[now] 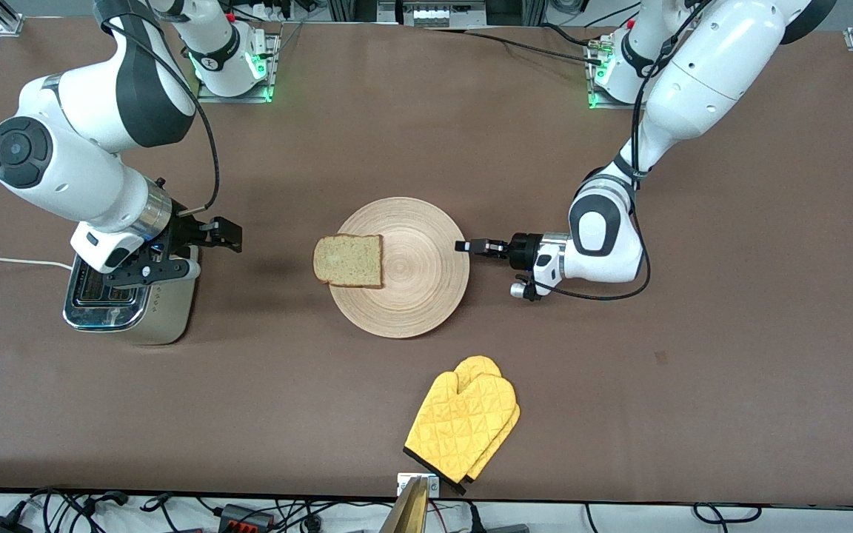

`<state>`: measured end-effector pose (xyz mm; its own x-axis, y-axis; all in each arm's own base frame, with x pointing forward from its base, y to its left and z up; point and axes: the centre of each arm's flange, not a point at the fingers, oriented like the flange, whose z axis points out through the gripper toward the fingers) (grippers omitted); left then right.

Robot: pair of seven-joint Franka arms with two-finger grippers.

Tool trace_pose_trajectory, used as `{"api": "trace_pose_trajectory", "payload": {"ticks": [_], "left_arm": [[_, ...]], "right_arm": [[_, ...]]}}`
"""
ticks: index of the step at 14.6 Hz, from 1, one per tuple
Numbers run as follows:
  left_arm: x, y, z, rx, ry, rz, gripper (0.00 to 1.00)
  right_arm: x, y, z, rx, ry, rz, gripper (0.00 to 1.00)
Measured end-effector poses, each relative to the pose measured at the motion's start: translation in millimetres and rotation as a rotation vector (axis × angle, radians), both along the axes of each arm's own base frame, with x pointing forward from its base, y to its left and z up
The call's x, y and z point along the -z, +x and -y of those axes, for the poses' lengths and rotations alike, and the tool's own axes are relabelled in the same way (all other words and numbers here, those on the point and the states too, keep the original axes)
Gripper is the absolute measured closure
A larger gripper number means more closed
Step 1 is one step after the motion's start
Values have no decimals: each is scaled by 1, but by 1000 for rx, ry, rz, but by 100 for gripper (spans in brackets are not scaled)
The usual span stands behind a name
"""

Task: Move plate and put bread in toaster
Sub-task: 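Lower the right gripper toward the bread slice on the plate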

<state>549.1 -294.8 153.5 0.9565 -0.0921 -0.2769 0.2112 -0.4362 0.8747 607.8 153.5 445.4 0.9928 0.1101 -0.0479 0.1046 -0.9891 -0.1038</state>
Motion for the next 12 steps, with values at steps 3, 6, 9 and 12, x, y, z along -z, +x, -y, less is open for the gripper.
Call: {"api": "trace_pose_trajectory", "payload": {"ticks": [3, 6, 9, 12], "left_arm": [[7, -3, 3, 1, 9, -6, 90], [12, -4, 3, -3, 16, -11, 87], [12, -4, 3, -2, 15, -11, 73], [12, -3, 0, -6, 16, -11, 60]], "right_arm": [[14, 2, -1, 3, 1, -15, 0], [26, 4, -3, 9, 13, -34, 0], [28, 2, -11, 39, 11, -43, 0], [34, 0, -30, 49, 9, -41, 0]]}}
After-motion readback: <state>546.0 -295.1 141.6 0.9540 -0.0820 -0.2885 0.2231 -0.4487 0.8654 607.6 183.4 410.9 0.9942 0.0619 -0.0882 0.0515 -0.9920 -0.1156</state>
